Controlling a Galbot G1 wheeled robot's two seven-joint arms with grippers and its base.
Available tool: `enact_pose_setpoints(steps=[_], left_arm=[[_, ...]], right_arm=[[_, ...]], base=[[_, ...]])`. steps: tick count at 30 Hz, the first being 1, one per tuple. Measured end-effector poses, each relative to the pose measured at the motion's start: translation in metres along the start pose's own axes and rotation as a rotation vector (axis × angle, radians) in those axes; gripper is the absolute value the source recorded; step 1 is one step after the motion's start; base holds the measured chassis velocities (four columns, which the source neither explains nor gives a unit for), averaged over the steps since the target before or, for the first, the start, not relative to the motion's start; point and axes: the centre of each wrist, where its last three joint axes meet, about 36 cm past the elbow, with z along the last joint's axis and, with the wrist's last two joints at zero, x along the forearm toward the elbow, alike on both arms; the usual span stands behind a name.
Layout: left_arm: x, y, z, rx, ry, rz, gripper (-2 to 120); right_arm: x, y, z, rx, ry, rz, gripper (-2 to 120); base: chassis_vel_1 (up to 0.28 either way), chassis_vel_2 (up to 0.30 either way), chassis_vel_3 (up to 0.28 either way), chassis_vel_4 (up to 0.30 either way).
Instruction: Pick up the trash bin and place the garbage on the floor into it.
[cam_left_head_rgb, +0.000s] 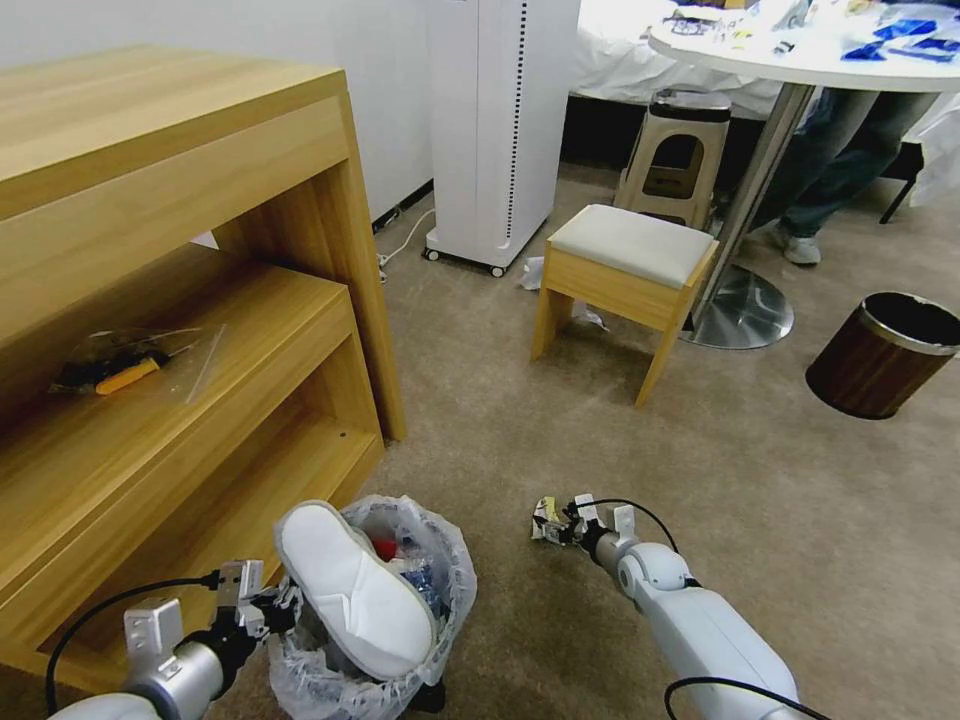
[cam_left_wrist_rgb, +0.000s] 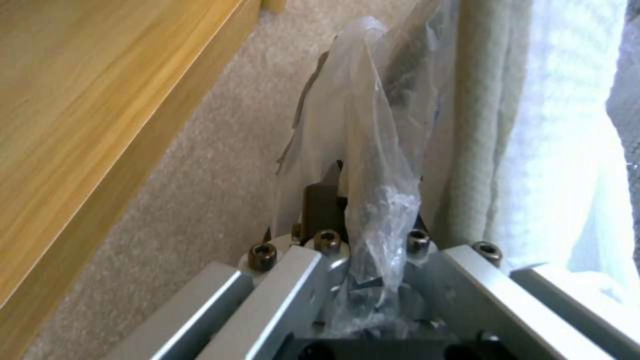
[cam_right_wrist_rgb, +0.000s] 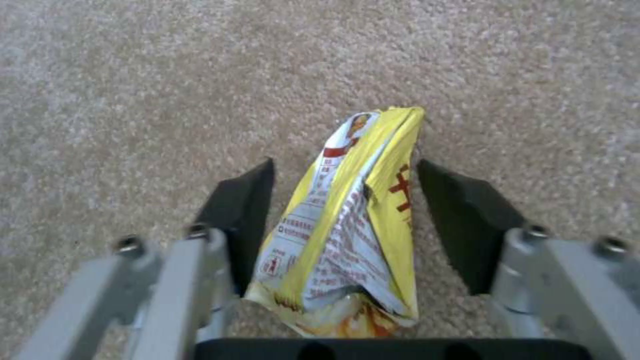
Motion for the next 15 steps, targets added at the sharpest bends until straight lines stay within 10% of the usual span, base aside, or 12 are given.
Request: enact_pose_setpoints(steps=[15], left_arm=[[0.0028,-0.0043,-0.0035,-0.007,-0.016,0.015,0]], right_arm=[[-0.0052,-0.0016,0.0085,-0.015,0.012,0.019,2]], base=[[0.0,0.0,0.0,0.0]])
